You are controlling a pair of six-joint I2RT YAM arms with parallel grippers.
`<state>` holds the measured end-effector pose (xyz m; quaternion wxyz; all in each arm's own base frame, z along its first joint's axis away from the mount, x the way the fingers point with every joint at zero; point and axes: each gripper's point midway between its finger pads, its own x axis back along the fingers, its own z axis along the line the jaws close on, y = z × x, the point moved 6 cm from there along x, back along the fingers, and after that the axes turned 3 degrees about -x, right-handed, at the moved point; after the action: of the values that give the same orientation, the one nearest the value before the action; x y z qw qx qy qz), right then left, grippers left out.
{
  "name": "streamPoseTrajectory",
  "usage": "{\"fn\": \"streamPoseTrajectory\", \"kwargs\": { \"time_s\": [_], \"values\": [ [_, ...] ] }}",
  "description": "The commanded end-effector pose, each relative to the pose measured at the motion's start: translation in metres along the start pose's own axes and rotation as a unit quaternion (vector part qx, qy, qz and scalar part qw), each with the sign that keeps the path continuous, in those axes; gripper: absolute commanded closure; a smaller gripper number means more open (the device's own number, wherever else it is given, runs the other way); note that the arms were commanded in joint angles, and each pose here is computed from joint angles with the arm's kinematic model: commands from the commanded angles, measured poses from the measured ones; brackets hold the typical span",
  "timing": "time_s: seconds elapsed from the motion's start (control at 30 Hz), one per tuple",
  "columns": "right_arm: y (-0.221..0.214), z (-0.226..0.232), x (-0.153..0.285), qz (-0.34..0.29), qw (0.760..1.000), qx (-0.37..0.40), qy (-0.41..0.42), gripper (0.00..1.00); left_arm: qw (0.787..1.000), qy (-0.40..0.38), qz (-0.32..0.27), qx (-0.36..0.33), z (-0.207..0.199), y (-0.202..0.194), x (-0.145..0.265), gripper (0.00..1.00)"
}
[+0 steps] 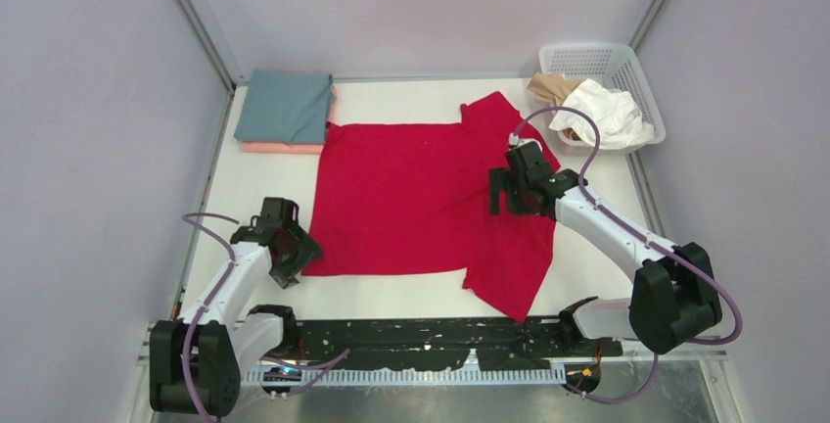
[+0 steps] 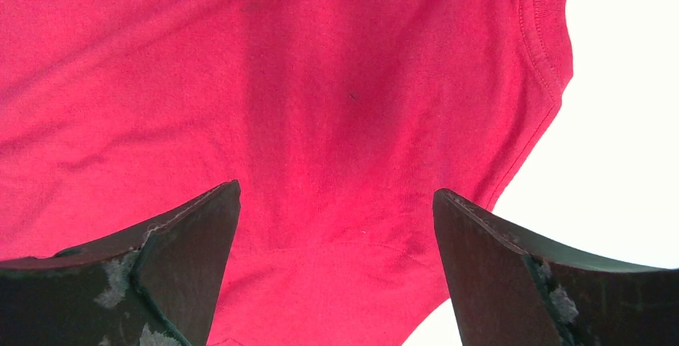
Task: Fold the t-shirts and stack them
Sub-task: Grab the side of the flattened tshirt closest away from the robot with both arms
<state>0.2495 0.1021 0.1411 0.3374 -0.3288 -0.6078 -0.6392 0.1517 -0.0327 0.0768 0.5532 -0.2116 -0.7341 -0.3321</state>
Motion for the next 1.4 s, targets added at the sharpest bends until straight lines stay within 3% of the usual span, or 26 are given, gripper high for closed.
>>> {"fn": "streamPoseTrajectory", "kwargs": {
  "time_s": [0.0, 0.27, 0.3, 0.37, 0.4, 0.6, 0.8, 0.9, 1.1, 1.37],
  "values": [
    [0.012, 0.005, 0.008, -0.033, 0.999, -0.006, 0.011, 0.05, 0.999, 0.016, -0.008, 0.037, 0.009, -0.005, -0.007, 0.39],
    [0.01, 0.007, 0.012, -0.032, 0.999, -0.004, 0.02, 0.05, 0.999, 0.029, -0.013, 0.043, 0.004, 0.002, -0.019, 0.7],
    [0.009, 0.007, 0.013, -0.032, 0.999, -0.004, 0.02, 0.05, 0.999, 0.027, -0.011, 0.043, 0.004, 0.001, -0.021, 0.76],
    [0.007, 0.006, 0.016, -0.026, 0.999, 0.001, 0.023, 0.05, 0.999, 0.026, -0.01, 0.043, 0.003, 0.001, -0.023, 0.98],
    [0.003, 0.005, 0.018, -0.016, 1.0, 0.006, 0.022, 0.05, 0.999, 0.026, -0.011, 0.04, 0.002, 0.002, -0.023, 1.0],
    [-0.03, 0.018, 0.051, 0.046, 0.994, 0.081, 0.064, 0.05, 0.998, 0.034, -0.041, 0.018, 0.007, 0.01, -0.012, 1.0],
    [-0.125, 0.033, 0.075, 0.187, 0.964, 0.14, 0.126, 0.01, 0.998, 0.023, -0.056, 0.005, 0.007, 0.012, -0.006, 1.0],
    [-0.152, 0.026, 0.071, 0.218, 0.964, 0.12, 0.095, 0.08, 0.998, 0.025, -0.053, 0.0, 0.007, 0.012, -0.007, 1.0],
    [-0.162, 0.02, 0.046, 0.214, 0.971, 0.1, 0.03, 0.2, 0.999, 0.009, -0.052, -0.006, 0.002, 0.013, -0.008, 1.0],
    [-0.175, 0.034, 0.032, 0.239, 0.965, 0.082, 0.065, 0.39, 0.998, 0.004, -0.056, -0.008, 0.0, 0.015, -0.008, 1.0]
  ]
}}
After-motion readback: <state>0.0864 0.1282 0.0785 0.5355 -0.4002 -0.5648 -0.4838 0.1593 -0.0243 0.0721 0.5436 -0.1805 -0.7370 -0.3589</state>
